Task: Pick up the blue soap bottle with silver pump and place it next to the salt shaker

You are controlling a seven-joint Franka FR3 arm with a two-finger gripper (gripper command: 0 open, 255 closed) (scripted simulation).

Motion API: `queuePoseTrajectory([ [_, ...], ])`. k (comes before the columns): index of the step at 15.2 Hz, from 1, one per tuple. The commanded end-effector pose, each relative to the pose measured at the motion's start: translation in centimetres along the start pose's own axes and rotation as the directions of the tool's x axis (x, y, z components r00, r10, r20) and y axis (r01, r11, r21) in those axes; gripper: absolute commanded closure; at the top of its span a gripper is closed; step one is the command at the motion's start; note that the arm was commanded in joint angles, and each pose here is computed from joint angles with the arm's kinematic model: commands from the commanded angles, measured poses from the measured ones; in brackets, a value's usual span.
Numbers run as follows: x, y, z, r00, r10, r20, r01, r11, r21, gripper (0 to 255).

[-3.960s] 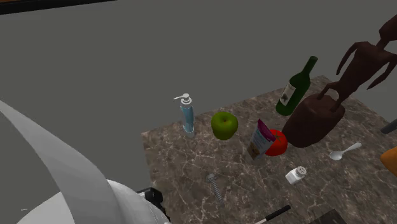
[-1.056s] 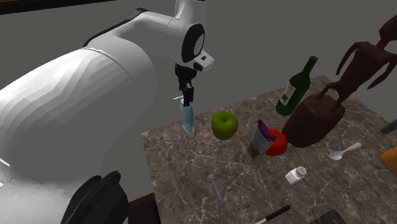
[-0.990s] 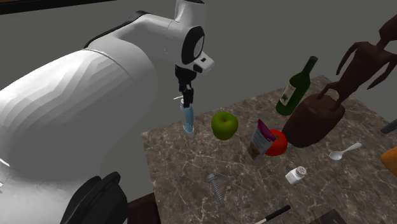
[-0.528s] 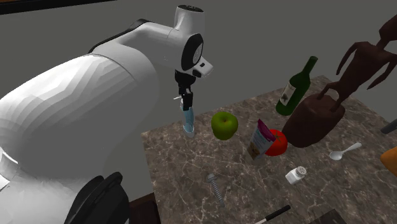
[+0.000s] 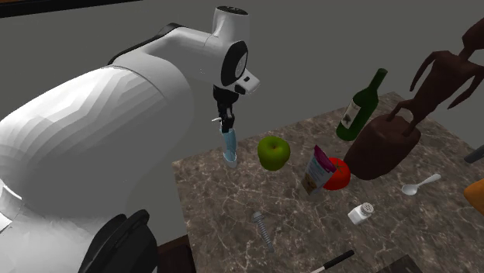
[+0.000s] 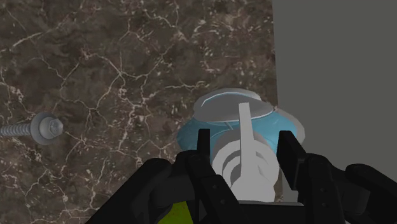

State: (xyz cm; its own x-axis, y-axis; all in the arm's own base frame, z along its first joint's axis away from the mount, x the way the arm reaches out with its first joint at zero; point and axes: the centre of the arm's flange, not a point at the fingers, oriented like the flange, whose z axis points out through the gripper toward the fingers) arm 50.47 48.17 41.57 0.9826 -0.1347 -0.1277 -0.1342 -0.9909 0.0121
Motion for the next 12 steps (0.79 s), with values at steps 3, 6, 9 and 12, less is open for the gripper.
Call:
queuePoseTrajectory([
  [3, 0.0, 0.0, 0.0, 1.000, 0.000, 0.000, 0.000, 1.000, 0.000, 255],
  [6, -0.1, 0.0, -0.5, 1.000, 0.000, 0.000, 0.000, 1.000, 0.000, 255],
  [9, -0.3, 0.0, -2.1, 1.000, 0.000, 0.000, 0.000, 1.000, 0.000, 255],
  [12, -0.5, 0.0, -3.6, 1.000, 0.000, 0.000, 0.000, 1.000, 0.000, 255],
])
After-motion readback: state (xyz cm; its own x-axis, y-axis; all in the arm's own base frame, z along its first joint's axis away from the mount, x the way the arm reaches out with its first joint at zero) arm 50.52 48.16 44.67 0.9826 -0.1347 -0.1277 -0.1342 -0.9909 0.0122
